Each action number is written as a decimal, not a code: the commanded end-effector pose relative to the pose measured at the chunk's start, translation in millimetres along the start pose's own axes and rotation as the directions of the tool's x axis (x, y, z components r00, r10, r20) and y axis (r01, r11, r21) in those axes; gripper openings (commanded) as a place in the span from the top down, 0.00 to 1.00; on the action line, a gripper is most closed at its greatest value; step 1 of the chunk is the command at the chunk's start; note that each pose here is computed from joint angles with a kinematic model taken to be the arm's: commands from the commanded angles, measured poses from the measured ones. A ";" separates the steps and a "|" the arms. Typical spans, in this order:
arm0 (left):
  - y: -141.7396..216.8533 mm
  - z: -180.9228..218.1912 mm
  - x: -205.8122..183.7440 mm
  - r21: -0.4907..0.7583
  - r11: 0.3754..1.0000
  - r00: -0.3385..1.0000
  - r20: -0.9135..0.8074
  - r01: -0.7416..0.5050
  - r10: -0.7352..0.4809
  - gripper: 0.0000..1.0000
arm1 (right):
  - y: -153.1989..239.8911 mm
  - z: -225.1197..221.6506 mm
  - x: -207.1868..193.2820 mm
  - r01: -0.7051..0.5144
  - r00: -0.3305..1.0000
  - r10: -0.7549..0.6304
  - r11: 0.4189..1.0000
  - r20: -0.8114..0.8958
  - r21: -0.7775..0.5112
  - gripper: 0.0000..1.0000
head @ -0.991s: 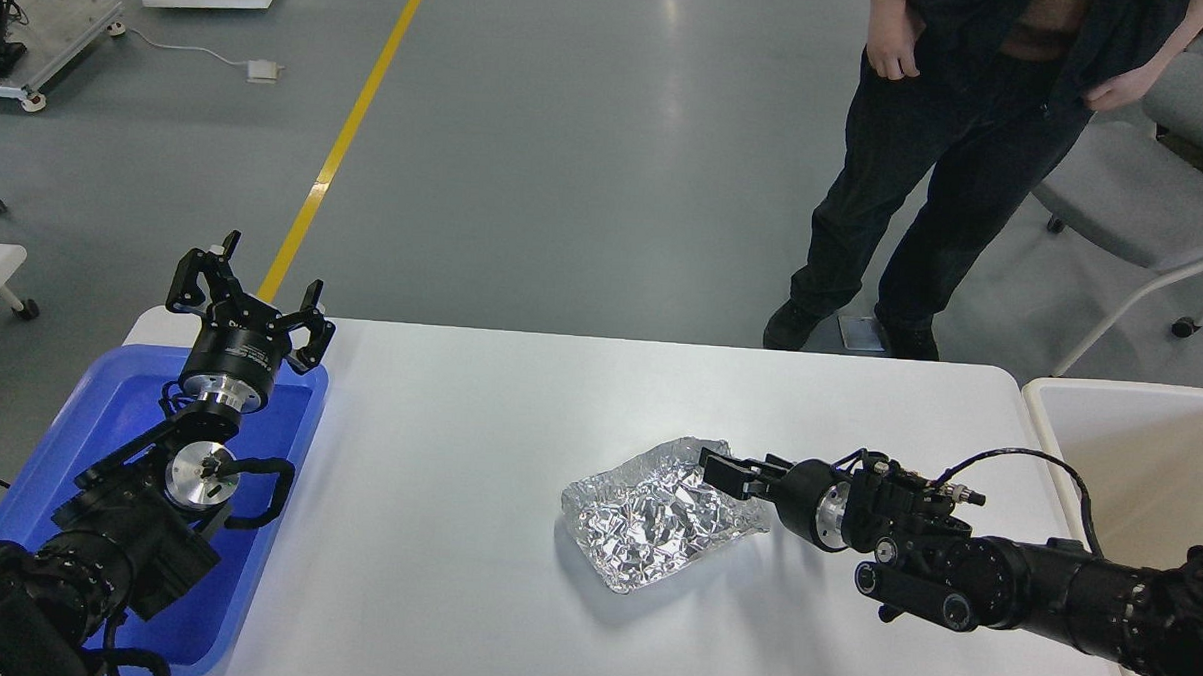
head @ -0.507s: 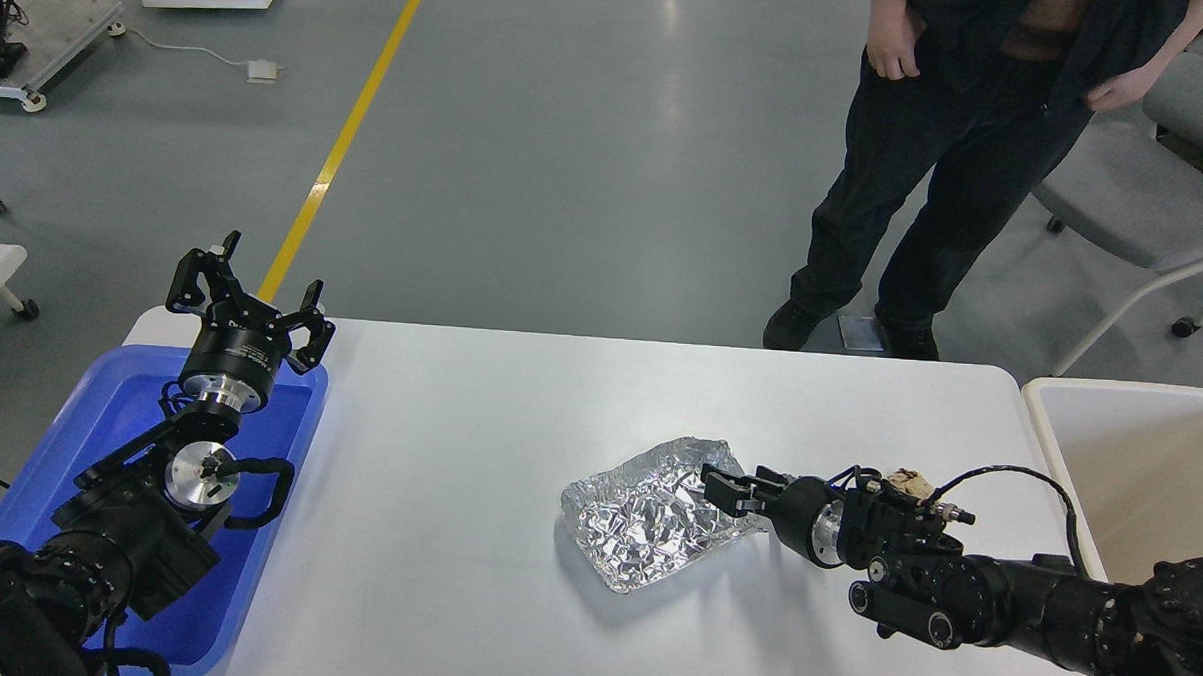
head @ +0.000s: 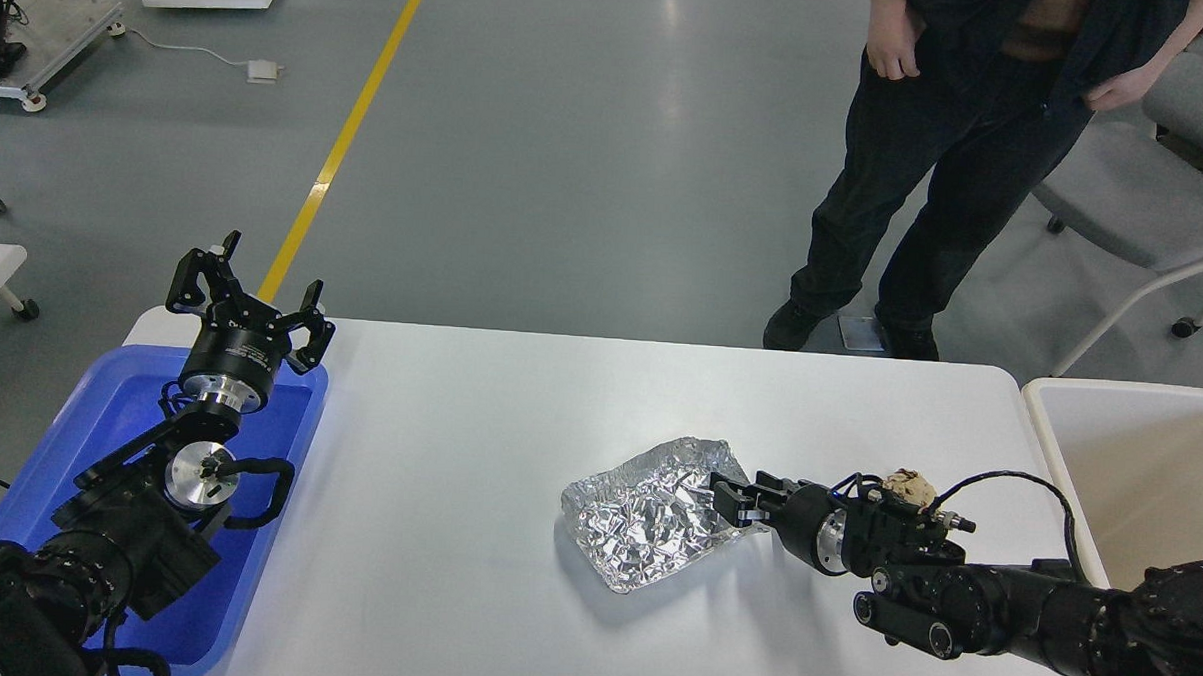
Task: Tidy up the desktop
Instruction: 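Close the right gripper on the crumpled foil bundle, then lift the foil with the right gripper and carry it toward the white bin, then lower the foil into the white bin and release it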
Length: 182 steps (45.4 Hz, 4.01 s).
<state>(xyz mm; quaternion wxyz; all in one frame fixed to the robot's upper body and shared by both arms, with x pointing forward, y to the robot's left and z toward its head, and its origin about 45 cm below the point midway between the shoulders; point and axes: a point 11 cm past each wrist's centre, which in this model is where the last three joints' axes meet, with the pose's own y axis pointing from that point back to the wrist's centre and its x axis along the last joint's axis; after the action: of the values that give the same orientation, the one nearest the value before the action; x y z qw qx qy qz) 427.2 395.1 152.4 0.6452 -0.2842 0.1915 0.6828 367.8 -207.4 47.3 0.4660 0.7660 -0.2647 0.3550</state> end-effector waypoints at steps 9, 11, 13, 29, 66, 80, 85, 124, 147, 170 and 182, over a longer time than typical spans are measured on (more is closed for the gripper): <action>0.0 0.0 0.0 0.000 1.000 1.000 0.000 0.000 0.000 0.00 | 0.4 1.9 -7.6 0.020 1.000 -0.020 1.000 -0.005 -0.007 1.00; 0.0 0.0 0.0 0.000 1.000 1.000 0.000 0.000 0.000 0.00 | 0.7 2.2 -7.5 0.019 1.000 -0.019 1.000 -0.005 -0.008 1.00; 0.0 0.0 0.0 0.000 1.000 1.000 0.000 0.000 0.000 0.00 | 0.7 2.0 -7.1 0.016 1.000 -0.016 1.000 -0.006 -0.006 1.00; 0.0 0.0 0.0 0.000 1.000 1.000 0.000 0.000 0.000 0.00 | 1.4 2.7 1.2 -0.001 1.000 0.001 1.000 -0.003 0.005 1.00; 0.0 0.0 0.0 0.000 1.000 1.000 0.000 0.000 0.000 0.00 | 71.5 1.5 110.3 -0.003 0.967 -0.030 0.991 0.253 0.131 1.00; 0.0 0.0 0.0 0.000 1.000 1.000 0.000 0.000 0.000 0.00 | 131.0 20.3 197.2 0.006 0.936 -0.047 0.993 0.348 0.118 1.00; 0.0 0.0 0.0 0.000 1.000 1.000 0.000 0.000 0.000 0.00 | 148.0 24.0 223.0 -0.012 0.927 -0.034 0.993 0.374 0.120 1.00; 0.0 0.0 -0.1 0.000 1.000 1.000 -0.001 0.001 -0.001 0.00 | 251.5 260.8 233.9 -0.208 0.837 0.461 0.767 0.296 -0.607 1.00; 0.0 0.0 -0.1 0.000 1.000 1.000 -0.001 0.001 -0.001 0.00 | 286.4 331.4 150.6 -0.164 0.592 0.768 0.411 0.244 -0.897 1.00; 0.0 0.0 0.0 0.000 1.000 1.000 0.000 0.000 0.000 0.00 | 270.9 325.4 67.4 0.130 0.252 0.935 0.222 0.249 -0.966 1.00; 0.0 0.0 -0.1 0.000 1.000 1.000 -0.001 0.001 -0.001 0.00 | 281.4 327.3 29.4 0.206 0.229 0.942 0.199 0.245 -0.958 1.00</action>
<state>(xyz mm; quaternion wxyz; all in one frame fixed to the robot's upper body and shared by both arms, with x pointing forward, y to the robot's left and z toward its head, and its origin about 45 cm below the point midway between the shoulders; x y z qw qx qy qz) 427.2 395.0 152.5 0.6455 -0.2844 0.1916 0.6825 301.6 -625.6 140.7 0.4327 0.3072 -0.8343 -0.1492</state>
